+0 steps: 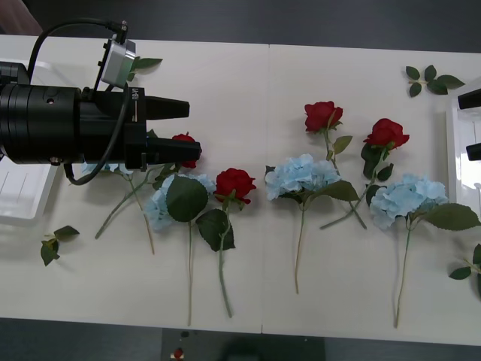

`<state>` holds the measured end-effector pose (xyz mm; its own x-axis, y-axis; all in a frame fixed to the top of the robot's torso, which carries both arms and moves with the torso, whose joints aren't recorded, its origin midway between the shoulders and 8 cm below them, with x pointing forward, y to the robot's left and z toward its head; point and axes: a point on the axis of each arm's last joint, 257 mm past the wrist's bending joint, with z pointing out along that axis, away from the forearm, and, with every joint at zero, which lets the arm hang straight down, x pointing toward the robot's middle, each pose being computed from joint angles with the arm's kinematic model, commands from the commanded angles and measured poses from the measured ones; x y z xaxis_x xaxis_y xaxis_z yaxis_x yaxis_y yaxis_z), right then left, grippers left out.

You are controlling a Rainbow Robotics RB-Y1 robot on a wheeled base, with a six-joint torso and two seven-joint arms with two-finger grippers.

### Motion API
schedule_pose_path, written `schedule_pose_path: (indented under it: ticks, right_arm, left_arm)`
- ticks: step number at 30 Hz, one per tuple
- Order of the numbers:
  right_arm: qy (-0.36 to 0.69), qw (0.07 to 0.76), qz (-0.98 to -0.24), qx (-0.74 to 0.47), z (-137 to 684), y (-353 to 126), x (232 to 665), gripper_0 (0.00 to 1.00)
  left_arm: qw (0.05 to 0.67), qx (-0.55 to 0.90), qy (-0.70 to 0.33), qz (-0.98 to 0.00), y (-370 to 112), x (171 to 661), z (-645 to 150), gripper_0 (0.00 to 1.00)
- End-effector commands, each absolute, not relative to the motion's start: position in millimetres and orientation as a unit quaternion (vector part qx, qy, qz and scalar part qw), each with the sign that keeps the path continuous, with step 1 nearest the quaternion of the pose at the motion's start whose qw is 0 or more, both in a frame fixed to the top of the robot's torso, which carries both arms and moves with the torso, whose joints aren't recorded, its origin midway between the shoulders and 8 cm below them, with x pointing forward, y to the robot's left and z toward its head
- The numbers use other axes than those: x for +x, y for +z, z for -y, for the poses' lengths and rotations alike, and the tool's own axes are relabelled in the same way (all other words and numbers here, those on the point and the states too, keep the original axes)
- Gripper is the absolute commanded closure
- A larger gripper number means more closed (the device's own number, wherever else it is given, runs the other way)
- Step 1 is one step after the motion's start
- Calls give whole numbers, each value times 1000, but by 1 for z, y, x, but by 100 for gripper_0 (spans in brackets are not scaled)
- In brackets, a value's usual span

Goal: Put the red flowers into the right box and the blue flowers into the left box

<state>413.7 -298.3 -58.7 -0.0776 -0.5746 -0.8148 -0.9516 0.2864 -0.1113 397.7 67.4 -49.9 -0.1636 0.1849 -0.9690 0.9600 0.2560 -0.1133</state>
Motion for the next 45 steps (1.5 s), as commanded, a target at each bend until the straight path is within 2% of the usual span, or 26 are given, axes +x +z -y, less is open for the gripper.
schedule_pose_path:
  ticks: [1,6,8,9,11,15,20,25,31,39,45]
  right_arm:
    - [210,408,-684,-567,304,-42,416,0]
    - [210,408,-684,-567,304,-42,416,0]
    - [210,408,-684,-567,304,-42,416,0]
    - [226,385,-694,-565,302,-67,408,0]
    - [221,378,-693,-573,302,-65,407,0]
    - [219,370,-691,-581,302,-65,404,0]
    - [222,354,-702,-577,303,-71,399,0]
    - [231,297,-785,-492,309,-92,392,0]
    - [197,262,-862,-387,311,-115,390,0]
    - [156,245,-929,-230,320,-153,384,0]
    - [154,224,-954,-127,330,-179,371,0]
  left_arm:
    - [443,415,-464,-645,-64,384,-55,0]
    - [443,395,-477,-648,-38,388,-67,0]
    - [433,387,-471,-663,-33,391,-76,0]
    - [422,378,-470,-677,-30,391,-82,0]
    - [401,351,-469,-704,-25,393,-95,0]
    - [369,300,-470,-744,-24,397,-109,0]
    - [343,253,-409,-807,-37,410,-145,0]
    - [303,185,-354,-865,-55,413,-187,0]
    - [297,104,-299,-901,-91,409,-226,0]
    - [277,0,-257,-926,-133,406,-259,0]
    - [277,-20,-211,-937,-158,412,-276,0]
